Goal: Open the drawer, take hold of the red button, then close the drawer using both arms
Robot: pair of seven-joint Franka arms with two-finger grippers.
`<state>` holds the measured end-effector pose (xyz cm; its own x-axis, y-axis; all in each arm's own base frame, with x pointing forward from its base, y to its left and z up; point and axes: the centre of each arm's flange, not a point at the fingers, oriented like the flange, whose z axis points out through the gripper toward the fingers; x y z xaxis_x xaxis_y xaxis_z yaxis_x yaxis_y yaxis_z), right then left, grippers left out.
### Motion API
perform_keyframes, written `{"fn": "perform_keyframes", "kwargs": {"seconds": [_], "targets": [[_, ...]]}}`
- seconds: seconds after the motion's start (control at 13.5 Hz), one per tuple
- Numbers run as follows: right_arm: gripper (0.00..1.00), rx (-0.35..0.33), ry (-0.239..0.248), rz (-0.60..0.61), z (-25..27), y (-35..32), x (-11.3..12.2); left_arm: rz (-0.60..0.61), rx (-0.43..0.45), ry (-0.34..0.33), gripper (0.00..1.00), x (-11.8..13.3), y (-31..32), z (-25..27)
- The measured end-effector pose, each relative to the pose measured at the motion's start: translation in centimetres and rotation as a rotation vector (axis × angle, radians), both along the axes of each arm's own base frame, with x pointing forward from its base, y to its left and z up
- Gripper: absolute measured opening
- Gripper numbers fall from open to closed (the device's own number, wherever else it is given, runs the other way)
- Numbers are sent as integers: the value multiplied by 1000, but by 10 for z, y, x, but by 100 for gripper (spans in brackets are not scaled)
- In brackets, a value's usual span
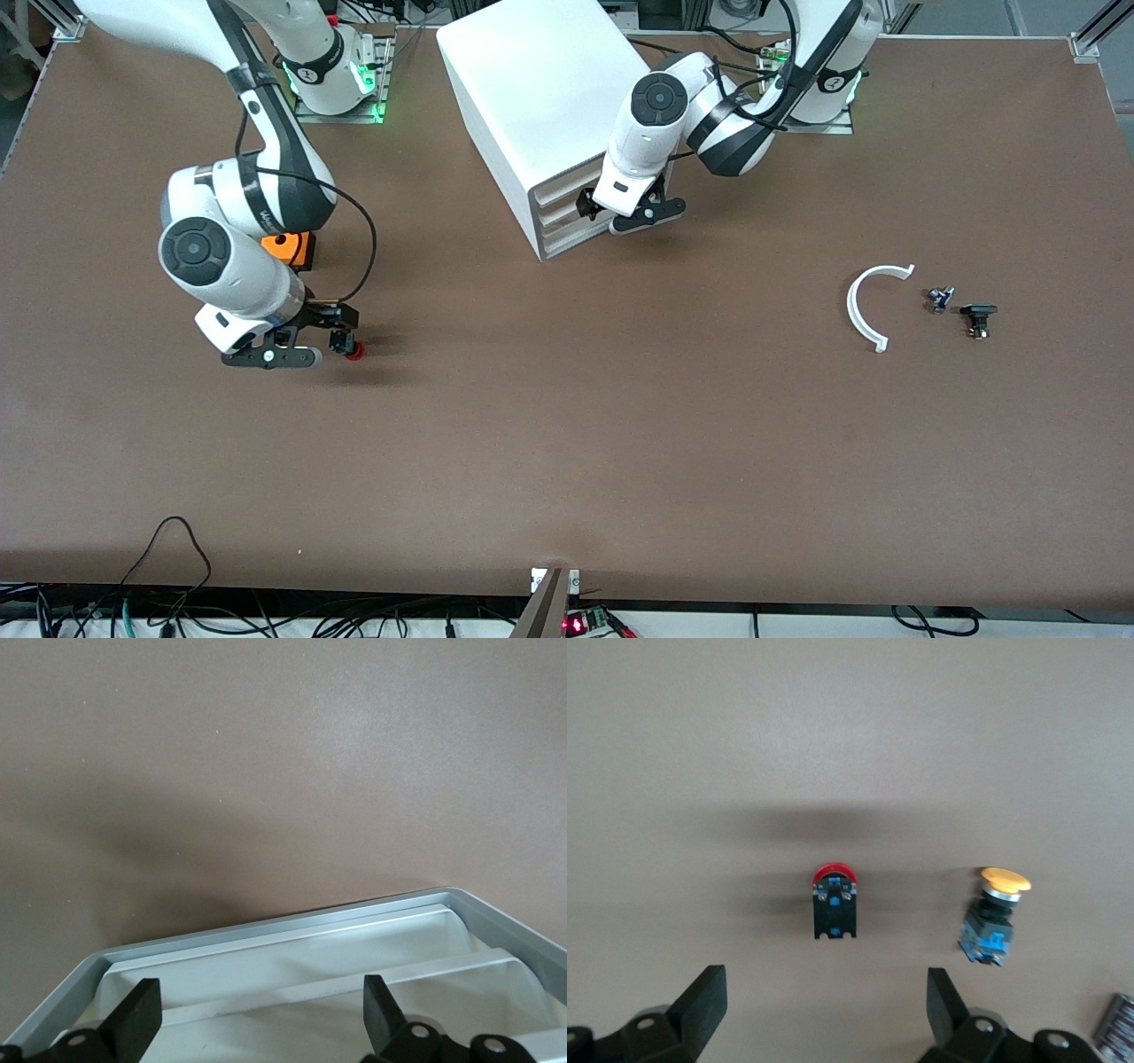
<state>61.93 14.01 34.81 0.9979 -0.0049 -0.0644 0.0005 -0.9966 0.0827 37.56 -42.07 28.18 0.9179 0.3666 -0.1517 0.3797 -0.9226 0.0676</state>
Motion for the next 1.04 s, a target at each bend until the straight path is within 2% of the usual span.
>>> {"fn": "perform_keyframes", "kwargs": {"seconds": [0.15,0.22,0.59,0.67,0.81,1.04], "targets": [[100,-2,-3,-5,25,1,8,20,-4,-19,100,9,7,9],[100,-1,-4,-6,29,1,9,53,-8,-35,100,23,19,15],[100,-1,-2,-6,28,2,9,292,-38,-174,100,135,126,70],[100,-1,-2,-6,28,2,9,287,-36,-204,100,149,146,83],[100,-1,-2,-6,28,2,9,165,-3,-243,100,171,192,113],[100,2,-15,-6,35,2,11,-16,56,-235,100,201,264,164]]}}
